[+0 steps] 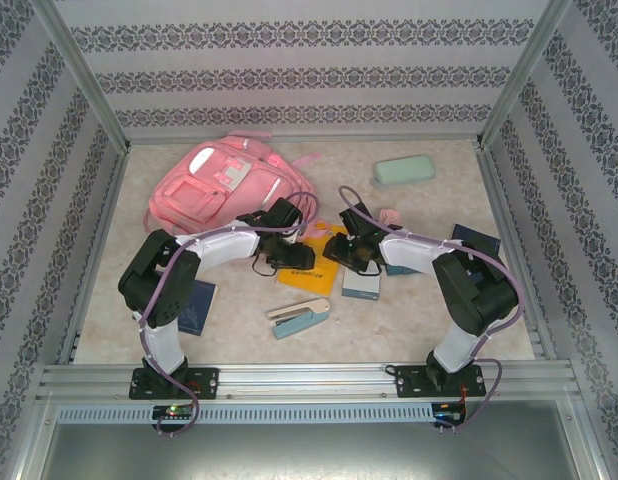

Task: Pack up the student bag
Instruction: Pick up the book at the center of the table.

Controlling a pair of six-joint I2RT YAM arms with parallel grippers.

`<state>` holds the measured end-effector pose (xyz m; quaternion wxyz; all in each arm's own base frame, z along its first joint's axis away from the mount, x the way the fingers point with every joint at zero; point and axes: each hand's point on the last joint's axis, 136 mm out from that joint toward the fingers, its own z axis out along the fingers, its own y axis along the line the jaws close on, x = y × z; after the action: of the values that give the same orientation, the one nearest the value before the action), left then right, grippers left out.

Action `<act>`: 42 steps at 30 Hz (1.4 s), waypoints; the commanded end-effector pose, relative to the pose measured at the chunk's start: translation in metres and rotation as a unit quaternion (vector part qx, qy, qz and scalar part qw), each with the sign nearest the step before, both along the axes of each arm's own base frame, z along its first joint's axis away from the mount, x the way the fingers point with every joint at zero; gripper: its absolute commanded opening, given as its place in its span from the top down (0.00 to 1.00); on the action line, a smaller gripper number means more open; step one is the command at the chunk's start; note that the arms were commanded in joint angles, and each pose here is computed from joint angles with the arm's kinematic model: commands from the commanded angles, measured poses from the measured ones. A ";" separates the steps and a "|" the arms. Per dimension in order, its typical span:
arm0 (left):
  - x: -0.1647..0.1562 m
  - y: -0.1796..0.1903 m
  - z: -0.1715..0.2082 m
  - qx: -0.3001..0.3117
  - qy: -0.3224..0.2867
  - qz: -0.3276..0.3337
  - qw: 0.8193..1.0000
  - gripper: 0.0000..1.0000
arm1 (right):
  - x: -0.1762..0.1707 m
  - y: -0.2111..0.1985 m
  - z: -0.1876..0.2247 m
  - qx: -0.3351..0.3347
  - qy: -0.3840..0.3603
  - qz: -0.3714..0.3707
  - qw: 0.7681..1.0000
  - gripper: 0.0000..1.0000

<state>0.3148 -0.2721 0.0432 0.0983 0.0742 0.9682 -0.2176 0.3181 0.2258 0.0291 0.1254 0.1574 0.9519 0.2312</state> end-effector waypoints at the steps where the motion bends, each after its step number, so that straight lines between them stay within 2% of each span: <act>1: 0.002 0.018 0.002 0.051 -0.011 0.007 0.999 0.44 | -0.025 -0.016 -0.024 -0.064 0.046 0.005 0.997 0.51; 6: 0.015 0.036 0.016 0.059 -0.037 0.032 0.997 0.44 | -0.034 -0.031 -0.029 -0.106 0.067 -0.001 0.992 0.49; 10: 0.022 0.050 0.007 0.077 -0.023 0.045 0.996 0.44 | -0.036 -0.031 -0.028 -0.111 0.071 0.001 0.991 0.49; 22: 0.008 0.026 -0.024 0.030 0.049 0.016 0.998 0.43 | -0.039 0.009 -0.047 -0.084 0.090 0.024 0.992 0.49; 25: 0.004 0.012 -0.022 -0.011 0.067 0.007 0.998 0.44 | -0.037 0.016 -0.047 -0.073 0.086 0.029 0.993 0.49; 28: 0.000 -0.011 -0.011 -0.085 0.086 0.001 0.993 0.45 | -0.033 0.019 -0.043 -0.063 0.074 0.029 0.995 0.49; 34: 0.005 -0.048 0.036 -0.221 0.086 -0.009 0.971 0.46 | -0.024 0.023 -0.030 -0.041 0.052 0.027 0.997 0.49; 42: 0.021 -0.065 0.095 -0.334 0.064 -0.006 0.940 0.51 | -0.014 0.022 -0.016 -0.022 0.031 0.014 0.999 0.49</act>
<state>0.3308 -0.2637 0.0383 0.0215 -0.0714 0.9407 -0.3308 0.3111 0.2236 0.0199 0.1186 0.1596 0.9673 0.1575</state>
